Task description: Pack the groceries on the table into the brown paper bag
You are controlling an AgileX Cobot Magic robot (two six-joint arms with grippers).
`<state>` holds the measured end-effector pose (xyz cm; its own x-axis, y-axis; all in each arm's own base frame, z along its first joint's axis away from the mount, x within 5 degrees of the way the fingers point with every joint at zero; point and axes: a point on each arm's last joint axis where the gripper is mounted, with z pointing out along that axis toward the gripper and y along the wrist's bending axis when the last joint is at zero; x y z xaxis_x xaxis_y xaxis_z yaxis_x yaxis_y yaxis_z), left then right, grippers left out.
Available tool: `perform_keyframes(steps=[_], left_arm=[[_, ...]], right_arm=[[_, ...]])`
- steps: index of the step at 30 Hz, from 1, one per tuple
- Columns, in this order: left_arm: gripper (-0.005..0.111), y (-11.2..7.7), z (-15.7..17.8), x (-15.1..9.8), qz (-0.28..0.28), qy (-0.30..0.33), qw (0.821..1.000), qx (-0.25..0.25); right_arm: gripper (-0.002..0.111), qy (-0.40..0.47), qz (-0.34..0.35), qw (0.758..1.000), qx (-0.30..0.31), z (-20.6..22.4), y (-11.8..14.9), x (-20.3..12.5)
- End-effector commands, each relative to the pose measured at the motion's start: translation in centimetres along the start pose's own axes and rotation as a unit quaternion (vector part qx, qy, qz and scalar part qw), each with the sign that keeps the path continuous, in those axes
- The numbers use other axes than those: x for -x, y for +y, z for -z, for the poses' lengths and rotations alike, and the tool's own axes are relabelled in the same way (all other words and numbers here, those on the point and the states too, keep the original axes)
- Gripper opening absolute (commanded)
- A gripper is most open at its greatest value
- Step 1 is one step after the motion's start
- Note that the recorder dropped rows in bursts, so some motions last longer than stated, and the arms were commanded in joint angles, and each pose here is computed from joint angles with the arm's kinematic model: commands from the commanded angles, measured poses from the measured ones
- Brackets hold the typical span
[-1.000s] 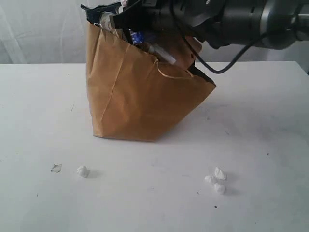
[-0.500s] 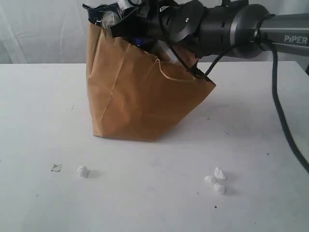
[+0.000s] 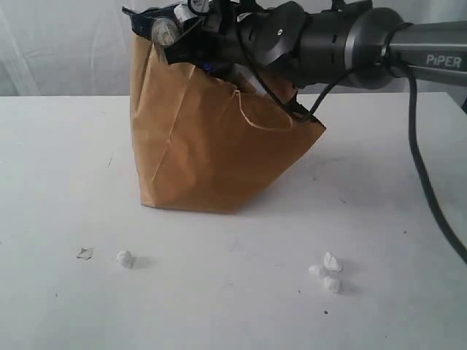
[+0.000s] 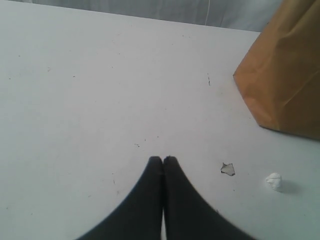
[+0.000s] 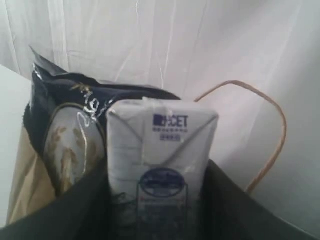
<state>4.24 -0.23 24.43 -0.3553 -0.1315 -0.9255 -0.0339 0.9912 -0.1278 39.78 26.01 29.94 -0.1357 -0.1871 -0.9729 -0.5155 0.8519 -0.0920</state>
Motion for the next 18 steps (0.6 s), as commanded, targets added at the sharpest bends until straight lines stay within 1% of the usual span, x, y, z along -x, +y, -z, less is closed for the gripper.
perform_keyframes(steps=[1,2,3,5,10,13,18], left_arm=[[0.000,-0.1,0.1,0.1,0.001,-0.010,1.000,-0.006],[0.000,-0.1,0.1,0.1,0.001,-0.010,1.000,-0.006],[0.000,-0.1,0.1,0.1,0.001,-0.010,1.000,-0.006],[0.000,-0.1,0.1,0.1,0.001,-0.010,1.000,-0.006],[0.000,-0.1,0.1,0.1,0.001,-0.010,1.000,-0.006],[0.000,-0.1,0.1,0.1,0.001,-0.010,1.000,-0.006],[0.000,-0.1,0.1,0.1,0.001,-0.011,1.000,-0.006]], right_arm=[[0.037,-0.009,0.004,1.000,-0.001,0.1,0.2,0.5],[0.045,-0.010,0.004,1.000,-0.001,0.1,0.1,0.5],[0.056,-0.011,0.004,1.000,-0.002,0.1,0.1,0.5],[0.062,-0.012,0.004,1.000,-0.004,0.1,0.1,0.5],[0.061,-0.020,0.006,1.000,-0.011,0.2,0.0,0.8],[0.061,-0.038,0.005,0.999,-0.013,1.2,-0.2,2.2],[0.061,-0.057,0.005,0.998,0.001,3.5,-0.3,4.9]])
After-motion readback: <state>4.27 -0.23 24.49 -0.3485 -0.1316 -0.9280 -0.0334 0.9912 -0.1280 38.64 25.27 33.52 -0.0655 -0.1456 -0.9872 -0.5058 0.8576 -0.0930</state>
